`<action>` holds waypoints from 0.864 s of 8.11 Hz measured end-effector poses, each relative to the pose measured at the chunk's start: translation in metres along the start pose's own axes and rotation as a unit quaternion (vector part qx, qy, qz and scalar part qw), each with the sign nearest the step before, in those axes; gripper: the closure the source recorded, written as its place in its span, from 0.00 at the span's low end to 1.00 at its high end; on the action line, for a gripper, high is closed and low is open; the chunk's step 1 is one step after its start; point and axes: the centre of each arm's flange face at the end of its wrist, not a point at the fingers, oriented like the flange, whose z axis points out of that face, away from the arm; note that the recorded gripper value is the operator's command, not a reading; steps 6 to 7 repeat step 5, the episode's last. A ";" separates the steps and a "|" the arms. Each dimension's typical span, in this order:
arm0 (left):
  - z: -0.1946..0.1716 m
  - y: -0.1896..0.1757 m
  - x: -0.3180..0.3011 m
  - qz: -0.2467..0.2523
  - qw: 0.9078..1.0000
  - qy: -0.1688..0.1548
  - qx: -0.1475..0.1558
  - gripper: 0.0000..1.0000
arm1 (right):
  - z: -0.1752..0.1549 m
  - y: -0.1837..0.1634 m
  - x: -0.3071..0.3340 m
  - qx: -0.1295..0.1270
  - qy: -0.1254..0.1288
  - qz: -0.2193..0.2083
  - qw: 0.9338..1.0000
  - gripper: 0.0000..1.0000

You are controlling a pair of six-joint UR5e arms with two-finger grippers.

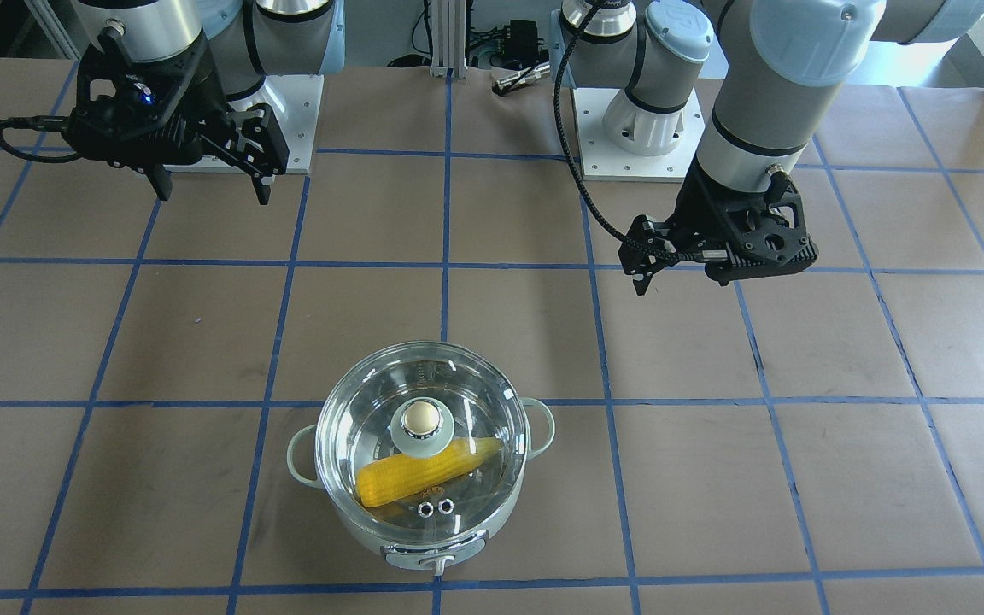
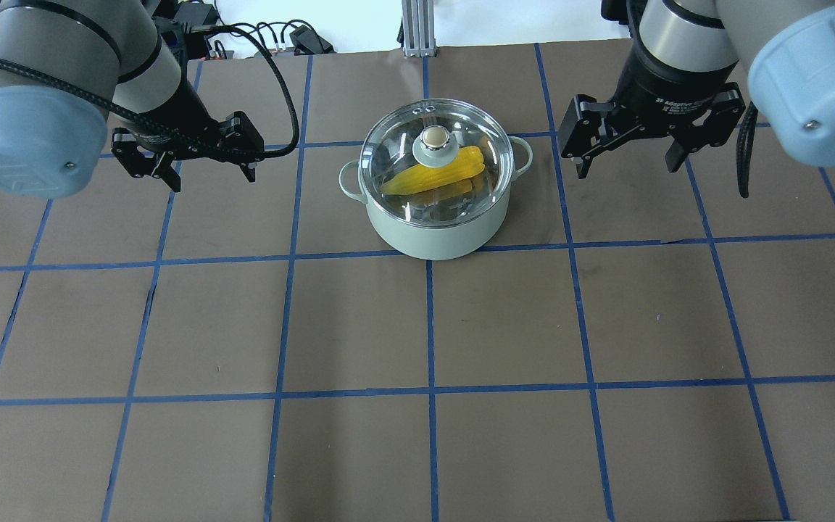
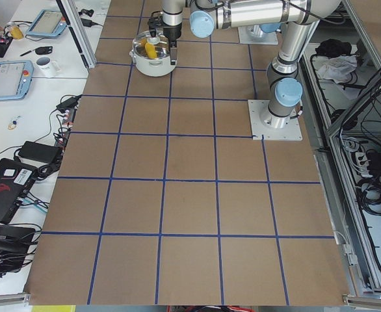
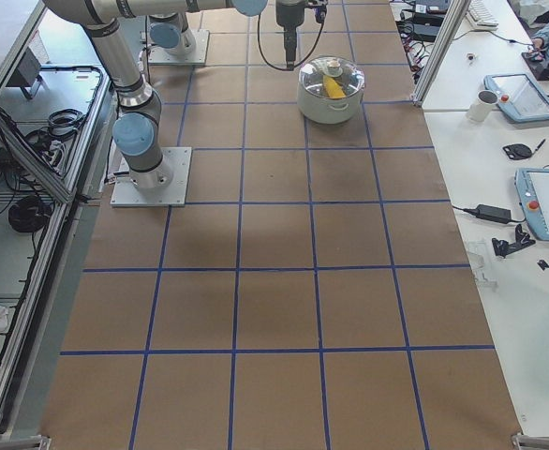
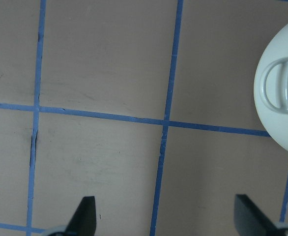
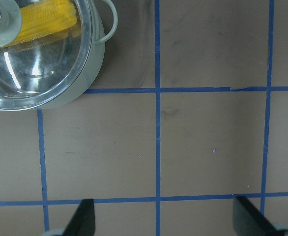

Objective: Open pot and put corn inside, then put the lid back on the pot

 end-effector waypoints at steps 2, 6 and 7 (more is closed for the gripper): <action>0.000 0.000 0.001 0.001 1.000 0.000 0.000 0.00 | -0.002 0.006 -0.003 -0.006 -0.009 -0.002 1.000 0.00; 0.000 0.000 0.001 0.001 1.000 0.000 0.000 0.00 | -0.002 0.009 -0.004 -0.007 -0.014 -0.007 1.000 0.00; 0.000 0.000 0.001 0.001 1.000 0.000 0.000 0.00 | -0.002 0.009 -0.004 -0.007 -0.014 -0.007 1.000 0.00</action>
